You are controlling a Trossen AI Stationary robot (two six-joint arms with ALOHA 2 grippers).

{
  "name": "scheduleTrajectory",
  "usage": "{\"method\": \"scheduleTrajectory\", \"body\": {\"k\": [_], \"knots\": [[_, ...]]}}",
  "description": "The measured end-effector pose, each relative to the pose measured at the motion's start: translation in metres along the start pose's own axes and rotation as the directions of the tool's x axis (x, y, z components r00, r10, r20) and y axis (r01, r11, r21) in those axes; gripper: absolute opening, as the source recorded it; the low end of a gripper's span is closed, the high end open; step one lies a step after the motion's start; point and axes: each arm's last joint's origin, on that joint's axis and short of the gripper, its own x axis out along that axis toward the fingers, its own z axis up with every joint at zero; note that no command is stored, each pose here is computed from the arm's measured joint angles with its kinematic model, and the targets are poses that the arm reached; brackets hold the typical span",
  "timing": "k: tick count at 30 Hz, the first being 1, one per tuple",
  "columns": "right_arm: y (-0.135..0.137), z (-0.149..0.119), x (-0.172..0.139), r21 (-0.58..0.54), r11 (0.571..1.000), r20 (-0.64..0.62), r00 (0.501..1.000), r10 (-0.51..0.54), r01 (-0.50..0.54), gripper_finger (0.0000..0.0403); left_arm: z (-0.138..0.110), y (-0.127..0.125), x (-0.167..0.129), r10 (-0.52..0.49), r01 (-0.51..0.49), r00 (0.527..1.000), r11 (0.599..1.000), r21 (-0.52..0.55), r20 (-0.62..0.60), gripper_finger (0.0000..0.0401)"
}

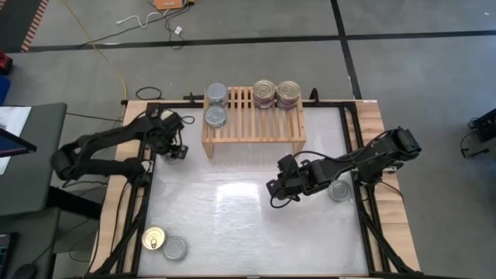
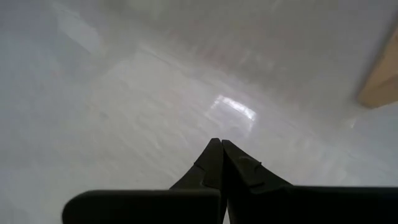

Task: Stack canned seafood by type on shelf
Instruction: Move the green tuna can to the center of the table

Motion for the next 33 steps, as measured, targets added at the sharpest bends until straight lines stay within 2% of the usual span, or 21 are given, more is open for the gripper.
{"method": "scheduleTrajectory", "body": {"k": [8, 12, 17, 19, 25, 27, 33], "knots": [[0.003, -0.001, -0.001, 0.032, 0.999, 0.001, 1.0, 0.027, -0.027, 0.0025, -0.038, -0.02, -0.023, -0.115, 0.112, 0.993, 0.99, 0.089, 0.034, 0.0212], [0.005, -0.002, -0.002, 0.05, 0.998, 0.005, 0.999, 0.047, -0.048, 0.0025, -0.044, -0.023, -0.024, 0.009, -0.025, 0.987, 0.995, 0.097, 0.161, 0.0212], [0.01, -0.005, -0.005, 0.06, 0.995, 0.011, 0.996, 0.083, -0.084, 0.0026, -0.044, -0.017, -0.024, 0.138, -0.161, 0.961, 0.984, 0.079, 0.239, 0.0212], [0.012, -0.007, -0.006, 0.076, 0.992, 0.012, 0.995, 0.097, -0.098, 0.0026, -0.044, -0.015, -0.023, 0.196, -0.223, 0.947, 0.971, 0.082, 0.254, 0.0212], [0.017, -0.018, -0.014, 0.124, 0.982, 0.006, 0.99, 0.142, -0.141, 0.0026, -0.044, -0.02, -0.006, 0.283, -0.321, 0.932, 0.934, 0.154, 0.225, 0.0212], [0.019, -0.025, -0.018, 0.126, 0.98, -0.002, 0.988, 0.153, -0.152, 0.0026, -0.046, -0.022, 0.004, 0.291, -0.327, 0.935, 0.93, 0.169, 0.204, 0.0212], [0.02, -0.041, -0.027, 0.121, 0.981, -0.024, 0.987, 0.157, -0.154, 0.0026, -0.052, -0.033, 0.013, 0.213, -0.24, 0.964, 0.956, 0.168, 0.161, 0.0212]]}}
